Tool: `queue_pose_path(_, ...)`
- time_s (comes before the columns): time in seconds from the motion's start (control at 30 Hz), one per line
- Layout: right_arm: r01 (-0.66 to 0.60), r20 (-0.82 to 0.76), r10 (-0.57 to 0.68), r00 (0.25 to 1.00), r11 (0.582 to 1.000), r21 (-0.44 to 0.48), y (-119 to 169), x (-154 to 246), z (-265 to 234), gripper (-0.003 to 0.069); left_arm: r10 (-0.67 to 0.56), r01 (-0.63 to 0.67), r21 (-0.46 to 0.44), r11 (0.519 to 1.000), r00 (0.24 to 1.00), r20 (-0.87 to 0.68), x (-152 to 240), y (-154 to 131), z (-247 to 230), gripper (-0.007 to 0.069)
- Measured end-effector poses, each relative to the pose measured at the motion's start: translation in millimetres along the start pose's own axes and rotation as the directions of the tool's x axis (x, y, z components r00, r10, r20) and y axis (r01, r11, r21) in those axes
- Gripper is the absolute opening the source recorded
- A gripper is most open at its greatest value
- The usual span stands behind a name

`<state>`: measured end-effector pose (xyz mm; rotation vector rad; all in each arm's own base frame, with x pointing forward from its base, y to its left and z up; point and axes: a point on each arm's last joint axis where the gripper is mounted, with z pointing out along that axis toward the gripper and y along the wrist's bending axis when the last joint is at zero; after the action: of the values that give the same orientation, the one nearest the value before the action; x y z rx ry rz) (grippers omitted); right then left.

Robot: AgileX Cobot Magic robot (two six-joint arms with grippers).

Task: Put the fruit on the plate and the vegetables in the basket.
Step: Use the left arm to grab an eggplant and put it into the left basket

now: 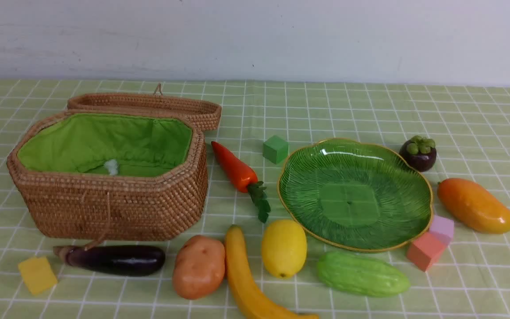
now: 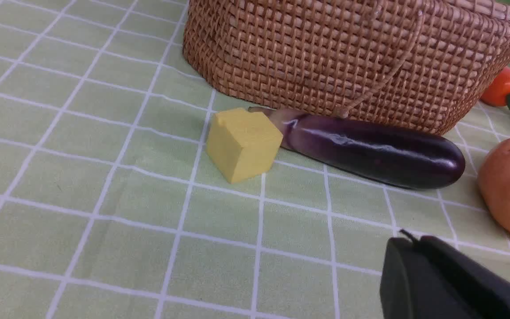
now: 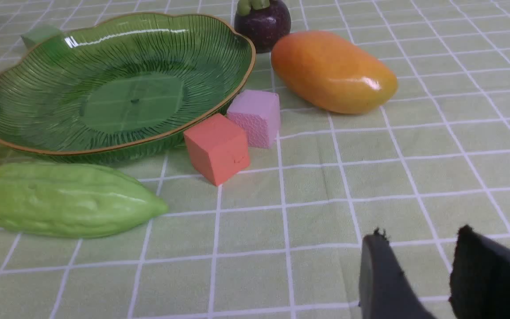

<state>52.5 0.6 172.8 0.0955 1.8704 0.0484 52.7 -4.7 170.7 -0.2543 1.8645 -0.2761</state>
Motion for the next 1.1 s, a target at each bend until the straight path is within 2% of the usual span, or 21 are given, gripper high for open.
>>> queue_pose_path(0.77,0.000,0.000,0.000,1.000,1.000,0.000,0,0,0,0.0240,-0.011,0.011,0.008,1.000,1.000,0.025,-2,-1,0,0.0017)
queue_pose_path(0.87,0.000,0.000,0.000,1.000,1.000,0.000,0,0,0,0.0240,-0.137,0.135,0.051,0.990,0.989,0.057,-6,-4,0,0.0019)
queue_pose_path(0.93,0.000,0.000,0.000,1.000,1.000,0.000,0,0,0,0.0240,-0.292,0.283,0.103,0.954,0.953,0.079,-10,-7,-1,0.0020)
queue_pose_path(0.97,0.000,0.000,0.000,1.000,1.000,0.000,0,0,0,0.0240,-0.331,0.321,0.117,0.940,0.940,0.084,-11,-8,-1,0.0021)
queue_pose_path(1.0,0.000,0.000,0.000,1.000,1.000,0.000,0,0,0,0.0240,-0.413,0.397,0.149,0.906,0.906,0.095,-13,-9,-1,0.0022)
queue_pose_path(1.1,0.000,0.000,0.000,1.000,1.000,0.000,0,0,0,0.0240,-0.529,0.499,0.205,0.842,0.839,0.127,-20,-10,-3,0.0024)
